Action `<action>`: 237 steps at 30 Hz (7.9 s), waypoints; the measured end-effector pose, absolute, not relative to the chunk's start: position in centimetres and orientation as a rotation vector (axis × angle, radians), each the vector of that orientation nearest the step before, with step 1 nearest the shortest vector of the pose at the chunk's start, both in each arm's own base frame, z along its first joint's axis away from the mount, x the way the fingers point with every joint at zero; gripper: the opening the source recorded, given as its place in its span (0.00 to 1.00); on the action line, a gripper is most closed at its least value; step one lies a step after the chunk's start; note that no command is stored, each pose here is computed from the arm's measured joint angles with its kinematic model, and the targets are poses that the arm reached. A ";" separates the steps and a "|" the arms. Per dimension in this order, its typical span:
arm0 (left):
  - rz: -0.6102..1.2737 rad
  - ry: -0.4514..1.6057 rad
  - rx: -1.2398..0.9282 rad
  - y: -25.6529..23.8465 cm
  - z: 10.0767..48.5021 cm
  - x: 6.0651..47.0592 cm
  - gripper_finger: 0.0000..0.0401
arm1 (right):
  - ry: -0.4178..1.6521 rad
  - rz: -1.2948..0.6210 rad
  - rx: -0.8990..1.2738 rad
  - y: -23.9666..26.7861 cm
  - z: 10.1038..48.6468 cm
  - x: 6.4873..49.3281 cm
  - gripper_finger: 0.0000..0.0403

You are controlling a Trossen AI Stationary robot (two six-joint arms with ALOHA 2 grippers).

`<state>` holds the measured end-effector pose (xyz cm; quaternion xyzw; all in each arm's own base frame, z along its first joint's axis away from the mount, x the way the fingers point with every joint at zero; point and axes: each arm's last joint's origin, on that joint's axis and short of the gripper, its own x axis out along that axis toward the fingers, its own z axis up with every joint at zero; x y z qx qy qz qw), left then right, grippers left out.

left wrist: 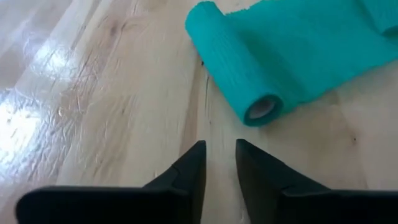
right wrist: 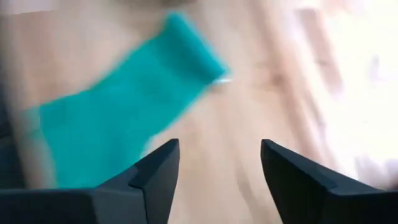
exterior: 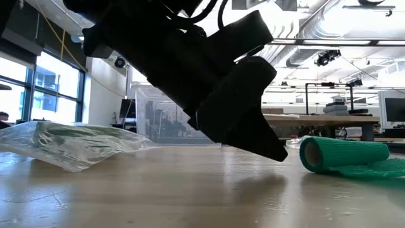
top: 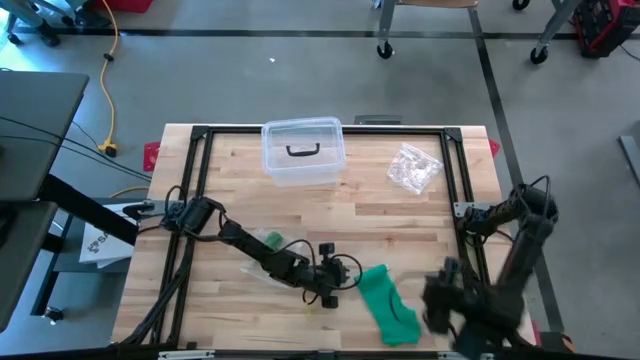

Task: Roll bandage
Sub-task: Roll the dark green bandage

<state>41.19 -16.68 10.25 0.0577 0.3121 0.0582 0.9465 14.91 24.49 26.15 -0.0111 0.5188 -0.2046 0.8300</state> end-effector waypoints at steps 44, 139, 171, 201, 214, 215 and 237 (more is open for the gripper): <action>0.152 0.573 -0.110 -16.2 9.3 42.1 0.33 | 1.074 -0.426 0.388 15.8 11.9 19.3 0.10; 0.671 0.606 0.227 -15.4 12.2 38.3 0.03 | 0.909 0.404 -0.125 32.3 22.2 20.2 0.02; 0.266 0.559 0.173 -18.5 12.3 38.7 0.01 | 0.341 0.138 -0.233 34.3 40.4 17.1 0.00; -0.150 0.161 0.214 -34.4 25.5 32.3 0.00 | 0.835 -0.435 -0.082 11.1 34.4 19.3 0.00; -0.181 0.103 0.184 -33.3 30.9 29.8 0.00 | 0.656 -0.102 -0.062 12.7 24.4 22.0 0.00; -0.182 0.135 0.163 -33.1 30.5 30.1 0.00 | 0.634 -0.117 -0.088 12.6 25.5 22.1 0.00; 0.679 0.617 0.314 -20.1 25.8 30.3 0.00 | -0.076 0.738 -0.317 33.2 49.5 13.0 0.00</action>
